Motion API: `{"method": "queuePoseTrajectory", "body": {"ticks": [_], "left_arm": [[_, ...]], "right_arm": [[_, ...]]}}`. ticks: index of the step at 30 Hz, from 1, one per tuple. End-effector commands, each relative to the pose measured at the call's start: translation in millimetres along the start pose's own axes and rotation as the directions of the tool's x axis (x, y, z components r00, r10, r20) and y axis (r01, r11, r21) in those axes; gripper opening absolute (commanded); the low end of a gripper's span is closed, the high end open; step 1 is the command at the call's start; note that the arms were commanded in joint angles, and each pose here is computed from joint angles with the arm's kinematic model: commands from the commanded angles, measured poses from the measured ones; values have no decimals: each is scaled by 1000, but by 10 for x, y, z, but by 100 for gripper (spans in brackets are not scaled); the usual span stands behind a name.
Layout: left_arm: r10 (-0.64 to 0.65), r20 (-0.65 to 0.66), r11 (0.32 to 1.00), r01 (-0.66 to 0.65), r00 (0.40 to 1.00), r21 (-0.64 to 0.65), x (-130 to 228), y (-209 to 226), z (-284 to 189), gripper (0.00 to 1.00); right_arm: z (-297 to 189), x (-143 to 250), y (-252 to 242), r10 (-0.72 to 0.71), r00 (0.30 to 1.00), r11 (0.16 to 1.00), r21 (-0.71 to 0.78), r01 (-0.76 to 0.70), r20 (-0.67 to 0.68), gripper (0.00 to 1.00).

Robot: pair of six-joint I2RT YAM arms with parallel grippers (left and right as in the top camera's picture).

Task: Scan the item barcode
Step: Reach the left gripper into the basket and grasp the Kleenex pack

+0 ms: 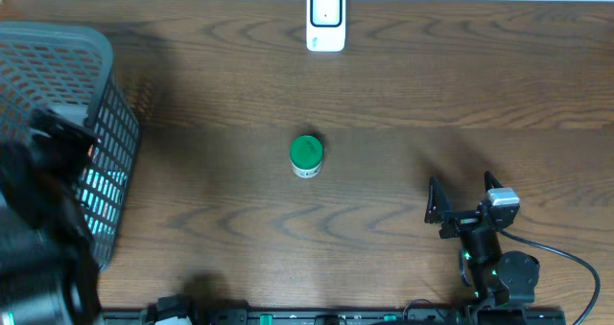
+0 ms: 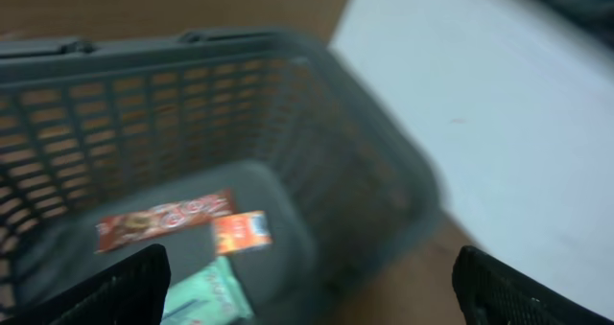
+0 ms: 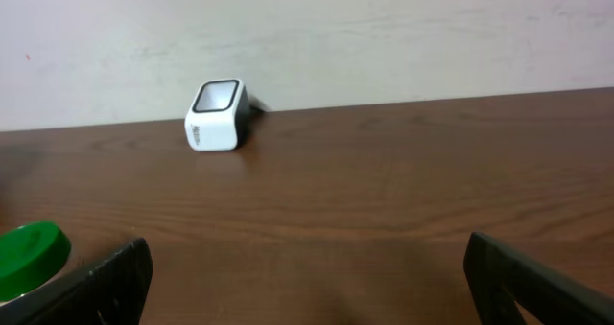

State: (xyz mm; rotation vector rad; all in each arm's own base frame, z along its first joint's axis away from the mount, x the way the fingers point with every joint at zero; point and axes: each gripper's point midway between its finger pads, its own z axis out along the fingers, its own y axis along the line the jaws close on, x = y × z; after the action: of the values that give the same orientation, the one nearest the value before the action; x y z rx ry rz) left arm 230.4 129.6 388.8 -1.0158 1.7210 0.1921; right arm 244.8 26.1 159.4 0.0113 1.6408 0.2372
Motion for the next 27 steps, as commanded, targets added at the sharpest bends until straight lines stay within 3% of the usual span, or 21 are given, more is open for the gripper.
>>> {"method": "queuePoseTrajectory", "body": {"ticks": [1, 7, 13, 20, 27], "left_arm": [[20, -164, 998, -29, 986, -53, 161, 78, 640, 95], [-47, -324, 984, -12, 945, -180, 273, 335, 1546, 95], [-34, -524, 961, -117, 851, -252, 923, 571, 2359, 95], [-91, -673, 931, -177, 734, -318, 1721, 872, 2871, 95], [-113, -710, 934, -170, 696, -314, 2078, 936, 3134, 95]], "right_arm": [[-2, 2, 2, 10, 1000, 1000, 1, -10, 1, 99], [-2, 2, 2, 10, 1000, 1000, 1, -10, 1, 99], [-2, 2, 2, 10, 1000, 1000, 1, -10, 1, 99], [-2, 2, 2, 10, 1000, 1000, 1, -10, 1, 99], [-2, 2, 2, 10, 1000, 1000, 1, -10, 1, 99]]}}
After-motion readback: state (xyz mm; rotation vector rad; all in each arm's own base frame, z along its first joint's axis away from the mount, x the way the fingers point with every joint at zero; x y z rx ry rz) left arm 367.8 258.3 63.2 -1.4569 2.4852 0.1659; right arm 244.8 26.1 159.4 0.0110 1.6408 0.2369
